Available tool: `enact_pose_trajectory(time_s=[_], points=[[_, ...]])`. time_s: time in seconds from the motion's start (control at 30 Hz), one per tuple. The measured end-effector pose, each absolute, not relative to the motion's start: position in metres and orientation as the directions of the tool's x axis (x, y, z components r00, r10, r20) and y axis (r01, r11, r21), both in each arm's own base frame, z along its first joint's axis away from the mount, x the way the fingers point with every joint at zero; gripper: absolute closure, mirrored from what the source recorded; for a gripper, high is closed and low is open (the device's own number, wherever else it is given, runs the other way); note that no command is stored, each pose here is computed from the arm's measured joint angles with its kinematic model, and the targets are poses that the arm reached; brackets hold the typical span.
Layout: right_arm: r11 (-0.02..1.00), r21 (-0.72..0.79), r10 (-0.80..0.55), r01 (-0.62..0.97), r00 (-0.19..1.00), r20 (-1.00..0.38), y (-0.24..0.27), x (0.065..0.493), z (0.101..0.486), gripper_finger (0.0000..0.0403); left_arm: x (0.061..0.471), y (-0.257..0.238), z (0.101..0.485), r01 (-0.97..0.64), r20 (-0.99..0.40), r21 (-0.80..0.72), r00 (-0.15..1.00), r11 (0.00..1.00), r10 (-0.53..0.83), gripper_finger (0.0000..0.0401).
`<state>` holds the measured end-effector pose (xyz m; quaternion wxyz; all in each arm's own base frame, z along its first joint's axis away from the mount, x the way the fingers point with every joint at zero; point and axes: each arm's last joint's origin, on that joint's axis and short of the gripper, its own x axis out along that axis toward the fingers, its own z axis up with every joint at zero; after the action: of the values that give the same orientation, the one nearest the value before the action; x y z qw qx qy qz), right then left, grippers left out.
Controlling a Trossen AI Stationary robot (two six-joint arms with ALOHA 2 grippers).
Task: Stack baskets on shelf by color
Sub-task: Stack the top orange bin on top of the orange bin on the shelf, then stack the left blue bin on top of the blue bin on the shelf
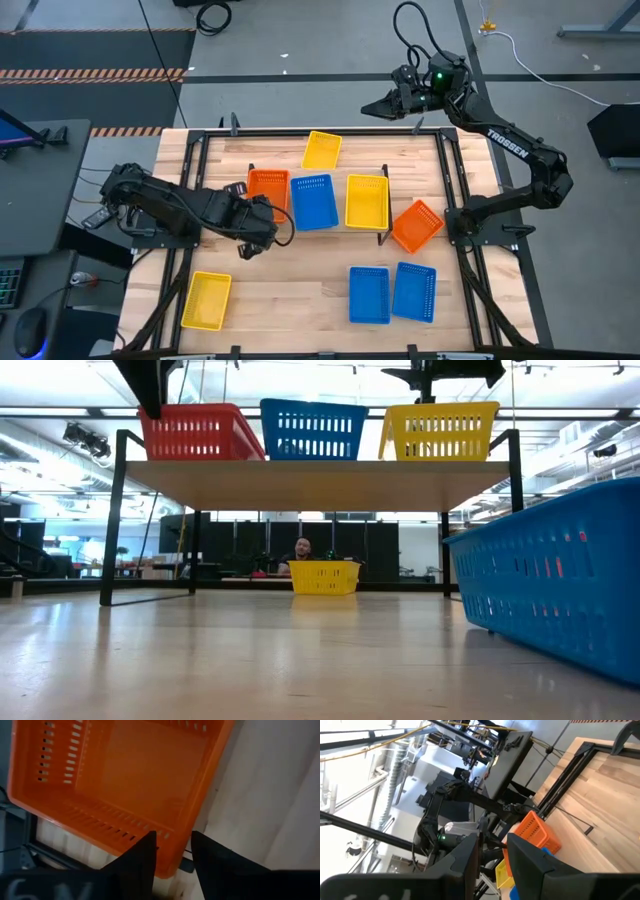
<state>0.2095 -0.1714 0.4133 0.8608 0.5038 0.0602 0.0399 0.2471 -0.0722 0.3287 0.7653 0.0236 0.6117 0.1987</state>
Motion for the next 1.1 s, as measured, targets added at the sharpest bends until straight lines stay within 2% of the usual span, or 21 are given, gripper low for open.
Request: enact_pose_trajectory(time_s=[0.23, 0.37, 0.57, 0.83, 0.97, 1.1], points=[[0.520, 0.854, 0.144, -0.017, 0.987, -0.068, -0.171, 0.209, 0.413, 0.0290, 0.236, -0.073, 0.345, -0.317, -0.924, 0.209, 0.244, 0.925, 0.293, 0.0275], [0.550, 0.835, 0.165, -0.016, 0.982, -0.090, -0.170, 0.209, 0.409, 0.0290, 0.236, -0.071, 0.374, -0.358, -0.878, 0.184, 0.360, 0.915, 0.317, 0.0275], [0.547, 0.831, 0.298, -0.098, 0.951, -0.084, -0.163, 0.209, 0.409, 0.0283, 0.237, -0.066, 0.422, -0.380, -0.740, 0.172, 0.559, 0.909, 0.374, 0.0275], [0.539, 0.817, 0.422, -0.203, 0.905, -0.054, -0.131, 0.203, 0.423, 0.0256, 0.244, -0.057, 0.430, -0.386, -0.693, 0.191, 0.598, 0.903, 0.402, 0.0275], [0.533, 0.838, 0.365, -0.118, 0.926, -0.101, -0.118, 0.195, 0.423, 0.0251, 0.247, -0.055, 0.432, -0.361, -0.678, 0.209, 0.616, 0.909, 0.401, 0.0275], [0.559, 0.828, 0.257, 0.042, 0.941, -0.221, -0.107, 0.183, 0.415, 0.0251, 0.247, -0.050, 0.431, -0.359, -0.684, 0.234, 0.599, 0.903, 0.416, 0.0275]])
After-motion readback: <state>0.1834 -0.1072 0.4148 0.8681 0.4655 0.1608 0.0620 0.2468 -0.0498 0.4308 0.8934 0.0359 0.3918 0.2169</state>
